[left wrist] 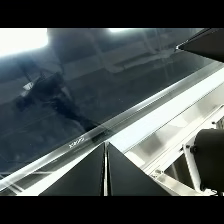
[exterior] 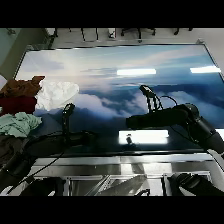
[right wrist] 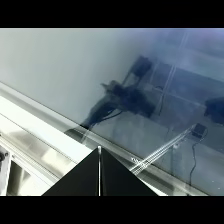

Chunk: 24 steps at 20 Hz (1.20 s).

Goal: Fold the shirts.

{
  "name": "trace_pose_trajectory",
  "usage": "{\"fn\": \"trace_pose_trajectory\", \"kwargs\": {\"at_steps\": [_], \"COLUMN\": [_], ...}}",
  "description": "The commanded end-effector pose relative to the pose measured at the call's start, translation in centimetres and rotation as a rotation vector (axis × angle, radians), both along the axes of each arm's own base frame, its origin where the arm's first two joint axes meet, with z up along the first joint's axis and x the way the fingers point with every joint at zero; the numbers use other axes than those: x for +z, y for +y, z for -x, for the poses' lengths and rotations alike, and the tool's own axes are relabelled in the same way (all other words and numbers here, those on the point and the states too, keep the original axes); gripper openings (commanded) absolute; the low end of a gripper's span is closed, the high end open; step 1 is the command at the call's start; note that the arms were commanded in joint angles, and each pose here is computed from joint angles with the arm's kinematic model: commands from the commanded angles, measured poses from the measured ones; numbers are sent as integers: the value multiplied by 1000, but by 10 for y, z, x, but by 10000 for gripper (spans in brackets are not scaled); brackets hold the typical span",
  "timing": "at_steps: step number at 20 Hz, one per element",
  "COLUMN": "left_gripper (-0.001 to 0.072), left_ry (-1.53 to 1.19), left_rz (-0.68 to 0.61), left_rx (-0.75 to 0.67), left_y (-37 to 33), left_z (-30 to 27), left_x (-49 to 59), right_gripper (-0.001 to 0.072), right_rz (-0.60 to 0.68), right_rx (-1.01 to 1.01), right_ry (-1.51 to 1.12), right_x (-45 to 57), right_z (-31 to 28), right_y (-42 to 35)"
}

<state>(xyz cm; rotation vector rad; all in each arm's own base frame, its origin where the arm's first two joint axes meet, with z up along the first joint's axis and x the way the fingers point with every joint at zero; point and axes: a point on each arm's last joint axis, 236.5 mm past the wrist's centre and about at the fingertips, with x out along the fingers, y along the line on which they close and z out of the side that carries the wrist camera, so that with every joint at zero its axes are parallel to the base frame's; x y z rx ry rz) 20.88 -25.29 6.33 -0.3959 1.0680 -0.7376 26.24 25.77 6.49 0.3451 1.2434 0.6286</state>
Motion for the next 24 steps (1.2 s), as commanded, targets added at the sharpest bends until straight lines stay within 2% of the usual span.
{"fn": "trace_pose_trajectory", "kwargs": {"at_steps": [1, 10, 14, 17, 20, 22, 23, 24], "left_gripper": [14, 14, 14, 14, 14, 14, 14, 14], "left_ry": [2, 35, -74, -178, -307, -340, -336, -297], "left_rz": [-1, -21, 29, 2, -133, -195, -212, -230], "left_rx": [0, 5, 103, 272, 535, 731, 820, 894], "left_y": [0, 4, 5, 49, 157, 234, 266, 296], "left_z": [0, 6, -27, -78, -138, -153, -155, -155], "left_x": [-1, -19, -2, 12, 45, 62, 61, 51], "right_gripper": [20, 21, 20, 22, 22, 36, 157, 363], "right_rz": [1, 3, 2, -31, -63, -92, -98, -99], "right_rx": [1, 0, -2, -25, -76, -153, -196, -236], "right_ry": [1, 6, 5, -14, -76, -147, -170, -182], "right_x": [0, -3, -3, 3, 12, 21, 23, 22], "right_z": [0, -1, -1, -8, -27, -54, -67, -80], "right_y": [0, 1, 1, 6, 6, -1, -8, -18]}}
